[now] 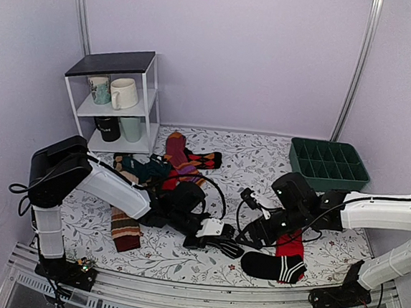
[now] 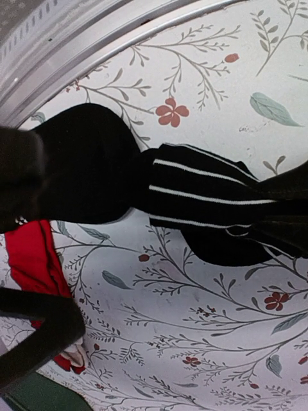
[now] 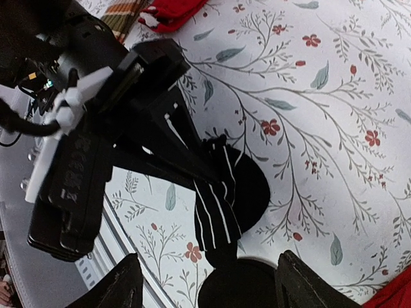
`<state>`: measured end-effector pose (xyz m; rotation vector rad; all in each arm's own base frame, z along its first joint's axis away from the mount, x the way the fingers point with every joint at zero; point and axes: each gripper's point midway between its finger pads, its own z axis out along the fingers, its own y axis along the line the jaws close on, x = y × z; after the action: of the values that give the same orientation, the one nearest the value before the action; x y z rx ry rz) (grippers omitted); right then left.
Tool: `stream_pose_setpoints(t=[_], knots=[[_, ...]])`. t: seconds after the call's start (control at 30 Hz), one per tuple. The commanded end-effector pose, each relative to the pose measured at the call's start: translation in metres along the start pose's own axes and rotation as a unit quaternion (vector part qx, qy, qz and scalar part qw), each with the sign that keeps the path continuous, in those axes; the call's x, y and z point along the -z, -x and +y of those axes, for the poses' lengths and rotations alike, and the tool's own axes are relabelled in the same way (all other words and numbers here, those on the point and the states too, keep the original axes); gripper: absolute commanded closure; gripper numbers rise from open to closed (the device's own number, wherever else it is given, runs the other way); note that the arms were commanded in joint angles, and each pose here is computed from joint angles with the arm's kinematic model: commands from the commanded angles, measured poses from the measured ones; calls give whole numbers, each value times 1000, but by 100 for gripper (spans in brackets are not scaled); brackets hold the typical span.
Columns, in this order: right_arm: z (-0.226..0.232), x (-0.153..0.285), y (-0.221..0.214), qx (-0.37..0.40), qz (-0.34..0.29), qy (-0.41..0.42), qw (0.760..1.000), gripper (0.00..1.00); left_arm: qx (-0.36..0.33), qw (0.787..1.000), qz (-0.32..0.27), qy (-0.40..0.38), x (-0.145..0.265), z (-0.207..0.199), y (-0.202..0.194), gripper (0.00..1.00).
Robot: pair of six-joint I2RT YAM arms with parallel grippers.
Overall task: Roll the socks
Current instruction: Pick up the sock from the center of the board.
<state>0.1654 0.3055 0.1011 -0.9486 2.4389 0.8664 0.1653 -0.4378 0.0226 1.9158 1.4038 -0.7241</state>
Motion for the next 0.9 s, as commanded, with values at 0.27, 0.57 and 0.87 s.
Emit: stream_pose_setpoints(t=[0.27,0.57,0.87], knots=[[4,-37,-27,25,-15,72,997,27,59,992,90,-66,-9,-44,-64,100],[-7,-51,-24,54,-55,58,995,27,63,992,89,-68,-9,-44,-65,100],[-10,-63,-24,53,-73,68,994,27,64,992,90,-68,-9,-43,-65,100]])
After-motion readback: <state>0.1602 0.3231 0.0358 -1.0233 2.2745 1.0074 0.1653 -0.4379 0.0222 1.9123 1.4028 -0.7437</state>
